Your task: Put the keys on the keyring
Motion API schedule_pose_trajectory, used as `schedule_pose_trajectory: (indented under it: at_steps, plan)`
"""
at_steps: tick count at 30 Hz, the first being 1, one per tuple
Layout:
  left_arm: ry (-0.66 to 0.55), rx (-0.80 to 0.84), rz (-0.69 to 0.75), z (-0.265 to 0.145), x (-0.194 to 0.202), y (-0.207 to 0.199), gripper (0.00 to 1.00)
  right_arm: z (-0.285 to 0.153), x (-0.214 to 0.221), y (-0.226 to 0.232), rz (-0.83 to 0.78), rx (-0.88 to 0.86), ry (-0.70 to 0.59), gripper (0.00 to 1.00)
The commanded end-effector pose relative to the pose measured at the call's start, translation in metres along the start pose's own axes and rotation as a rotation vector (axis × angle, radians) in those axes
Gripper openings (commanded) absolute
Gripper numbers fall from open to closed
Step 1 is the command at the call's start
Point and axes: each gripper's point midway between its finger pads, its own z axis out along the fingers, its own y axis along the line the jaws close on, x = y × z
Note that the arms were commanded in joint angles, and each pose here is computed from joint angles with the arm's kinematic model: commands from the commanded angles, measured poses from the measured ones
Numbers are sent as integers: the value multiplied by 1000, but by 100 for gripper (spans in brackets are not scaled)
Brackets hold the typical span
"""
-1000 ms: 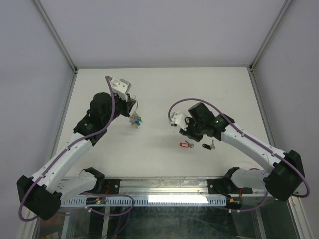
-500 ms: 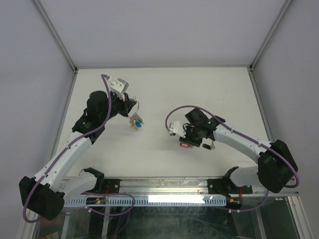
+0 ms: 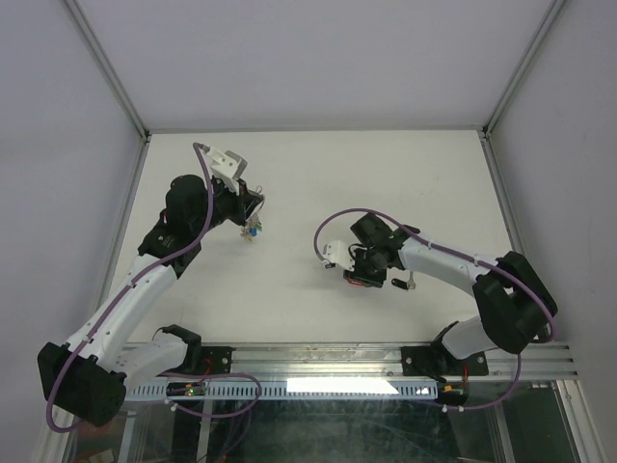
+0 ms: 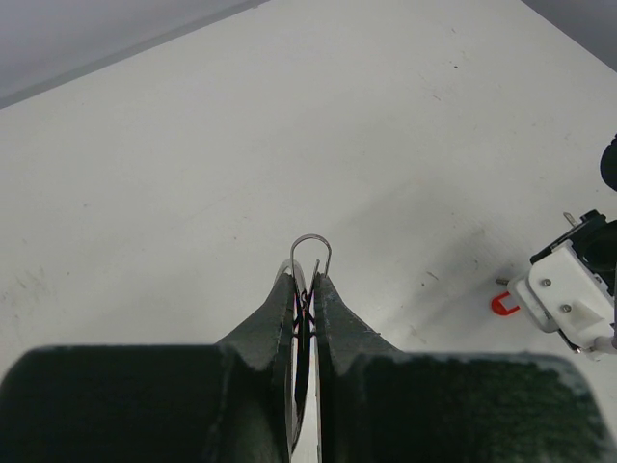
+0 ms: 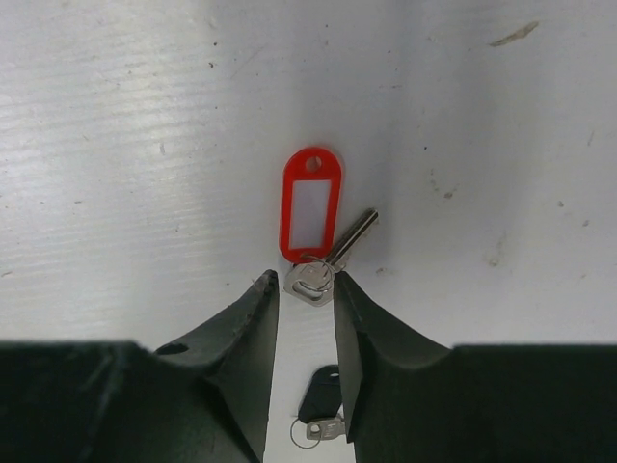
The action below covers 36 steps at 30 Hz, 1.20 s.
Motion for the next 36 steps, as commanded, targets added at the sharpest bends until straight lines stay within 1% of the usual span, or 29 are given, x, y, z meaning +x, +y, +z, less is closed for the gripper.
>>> schedule_pose_trajectory:
  at_steps: [1, 6, 9, 10, 13, 16, 22, 27, 32, 34, 35, 36]
  plan:
    - [-91, 25, 13, -1, -26, -3, 0, 3, -11, -8, -19, 12, -41, 31]
    - [-90, 25, 13, -1, -26, -3, 0, 7, -9, -11, -17, 16, -23, 28]
    - [-90, 27, 13, -1, -26, -3, 0, 8, -7, -12, -13, 17, -10, 24]
    - [-91, 27, 13, -1, -26, -3, 0, 9, -6, -12, -13, 16, -6, 22]
    - [-91, 27, 15, -1, -26, -3, 0, 8, -8, -12, -9, 16, -14, 8]
    - [-90, 29, 15, -1, -26, -3, 0, 2, -13, -13, -7, 19, -27, 0]
    - [-95, 34, 15, -1, -27, -4, 0, -22, -29, -16, 2, 56, -95, 0]
    - [-94, 43, 15, -1, -27, -5, 0, -45, -50, -17, 10, 99, -205, 0]
    - [-93, 46, 14, -1, -27, -5, 0, -58, -64, -15, 14, 116, -294, 0]
    - [-91, 48, 15, 0, -26, -5, 0, -59, -64, -14, 16, 118, -303, 0]
    - [-92, 48, 16, 0, -26, -5, 0, -58, -61, -14, 13, 120, -289, 4]
    - [-91, 48, 15, 0, -26, -5, 0, -55, -54, -16, 10, 129, -250, 12]
